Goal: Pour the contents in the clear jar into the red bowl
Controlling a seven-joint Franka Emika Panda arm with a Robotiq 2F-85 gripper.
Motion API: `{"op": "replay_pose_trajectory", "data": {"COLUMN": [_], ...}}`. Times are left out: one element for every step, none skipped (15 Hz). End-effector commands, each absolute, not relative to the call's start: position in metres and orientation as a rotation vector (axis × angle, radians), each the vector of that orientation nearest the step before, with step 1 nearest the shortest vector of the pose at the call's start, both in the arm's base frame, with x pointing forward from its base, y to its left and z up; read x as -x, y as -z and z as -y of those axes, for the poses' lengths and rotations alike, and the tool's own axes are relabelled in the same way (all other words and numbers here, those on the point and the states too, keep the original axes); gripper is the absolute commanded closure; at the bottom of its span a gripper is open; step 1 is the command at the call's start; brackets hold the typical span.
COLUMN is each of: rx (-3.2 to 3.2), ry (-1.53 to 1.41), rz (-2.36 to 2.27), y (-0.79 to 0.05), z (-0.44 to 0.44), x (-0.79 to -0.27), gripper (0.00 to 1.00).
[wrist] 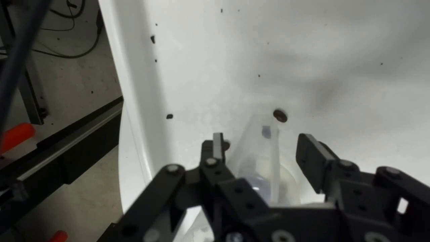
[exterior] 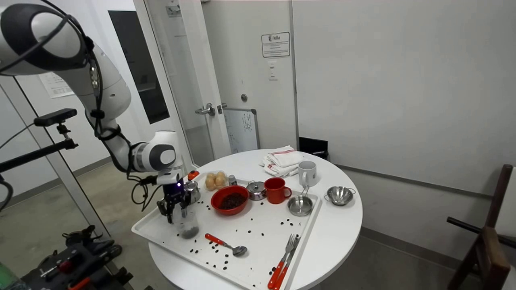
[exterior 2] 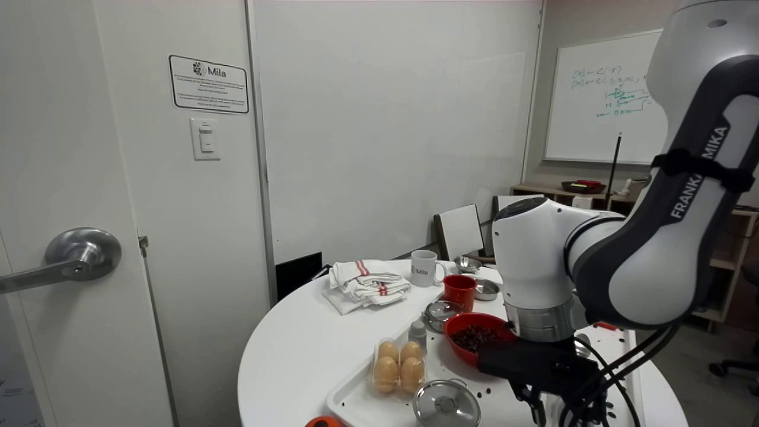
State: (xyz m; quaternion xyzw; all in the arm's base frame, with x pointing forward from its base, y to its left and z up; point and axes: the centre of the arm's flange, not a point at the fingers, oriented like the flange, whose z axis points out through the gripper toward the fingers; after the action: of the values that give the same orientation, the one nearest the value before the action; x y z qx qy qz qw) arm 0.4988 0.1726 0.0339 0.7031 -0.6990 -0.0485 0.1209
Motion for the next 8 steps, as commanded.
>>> {"op": "replay_pose_trajectory", "data": {"rx": [-2.080, -2.077, -2.073, -2.058, -2.043, -2.019, -2.006, -2.000], "ry": [0.172, 0.188, 0.225, 0.246, 0.273, 0.296, 0.314, 0.328], "rz": [2.074, 2.091, 2.120, 2.146, 2.173, 2.203, 2.230, 2.250], "y": [-0.034, -0.036, -0.039, -0.041, -0.046, -0.050, -0.057, -0.063], "z": [-0.169, -0.168, -0.166, -0.165, -0.164, -0.162, -0.160, -0.158], "x": [-0.497, -0.497, -0.497, -0.498, -0.497, -0.497, -0.497, -0.498], "gripper": [0.73, 0.80, 0.89, 0.96, 0.99, 0.94, 0.94, 0.94]}}
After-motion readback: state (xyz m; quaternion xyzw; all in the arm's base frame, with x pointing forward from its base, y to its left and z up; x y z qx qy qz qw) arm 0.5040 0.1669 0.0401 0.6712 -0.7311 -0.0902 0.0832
